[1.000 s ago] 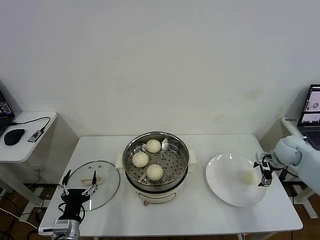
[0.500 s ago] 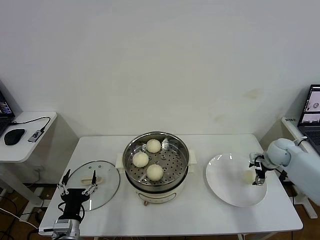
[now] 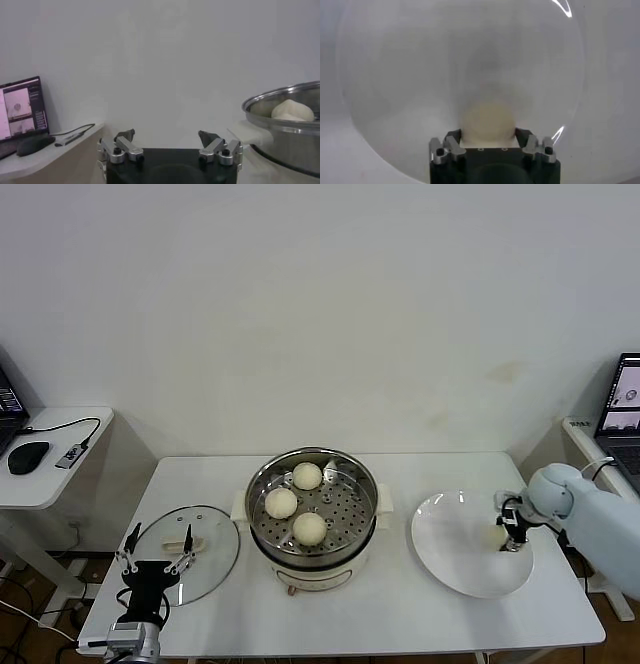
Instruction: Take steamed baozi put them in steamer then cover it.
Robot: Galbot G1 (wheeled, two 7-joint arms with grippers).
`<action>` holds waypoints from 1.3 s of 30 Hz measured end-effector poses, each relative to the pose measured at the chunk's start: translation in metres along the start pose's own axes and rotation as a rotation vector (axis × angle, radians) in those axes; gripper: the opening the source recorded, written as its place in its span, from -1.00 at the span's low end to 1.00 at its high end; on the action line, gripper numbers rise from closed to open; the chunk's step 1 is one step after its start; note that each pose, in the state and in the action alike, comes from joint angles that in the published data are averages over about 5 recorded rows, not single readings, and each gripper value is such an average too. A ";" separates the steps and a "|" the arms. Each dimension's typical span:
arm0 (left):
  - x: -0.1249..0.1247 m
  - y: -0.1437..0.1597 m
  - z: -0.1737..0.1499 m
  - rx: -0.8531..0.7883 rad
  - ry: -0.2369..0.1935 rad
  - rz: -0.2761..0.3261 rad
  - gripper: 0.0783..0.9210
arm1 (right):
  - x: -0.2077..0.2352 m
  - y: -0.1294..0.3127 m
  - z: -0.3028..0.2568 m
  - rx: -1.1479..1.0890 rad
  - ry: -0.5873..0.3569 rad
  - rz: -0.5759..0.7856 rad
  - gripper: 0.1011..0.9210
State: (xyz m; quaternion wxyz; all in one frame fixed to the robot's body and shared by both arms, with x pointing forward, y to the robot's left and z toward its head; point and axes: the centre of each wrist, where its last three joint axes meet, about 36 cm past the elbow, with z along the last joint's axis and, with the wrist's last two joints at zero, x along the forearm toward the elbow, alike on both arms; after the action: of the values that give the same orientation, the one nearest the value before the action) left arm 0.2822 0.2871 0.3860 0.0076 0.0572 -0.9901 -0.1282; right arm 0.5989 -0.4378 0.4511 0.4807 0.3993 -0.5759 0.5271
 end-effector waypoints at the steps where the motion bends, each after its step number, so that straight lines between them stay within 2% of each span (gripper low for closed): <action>1: 0.000 0.000 0.000 -0.001 0.000 0.001 0.77 | 0.001 0.000 0.000 0.000 -0.001 0.001 0.13; 8: -0.003 0.001 -0.001 -0.008 0.001 0.007 0.77 | 0.025 -0.008 -0.005 0.009 -0.004 0.011 0.10; 16: -0.004 -0.003 0.000 -0.004 0.015 0.016 0.77 | 0.093 -0.033 -0.036 0.027 -0.065 0.081 0.11; 27: -0.001 -0.007 0.003 0.023 0.046 0.028 0.77 | 0.204 -0.050 -0.149 0.101 -0.245 0.151 0.14; 33: 0.000 -0.007 0.003 0.025 0.044 0.023 0.77 | 0.227 -0.040 -0.214 0.121 -0.315 0.118 0.14; 39: 0.002 -0.007 0.002 0.029 0.037 0.016 0.77 | 0.225 -0.029 -0.267 0.144 -0.335 0.085 0.14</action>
State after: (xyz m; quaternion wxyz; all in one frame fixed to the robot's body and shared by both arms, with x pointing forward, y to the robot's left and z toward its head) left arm 0.2805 0.2806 0.3818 0.0264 0.0518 -0.9919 -0.1129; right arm 0.6133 -0.1666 0.6720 0.3255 0.4900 -0.6251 0.5130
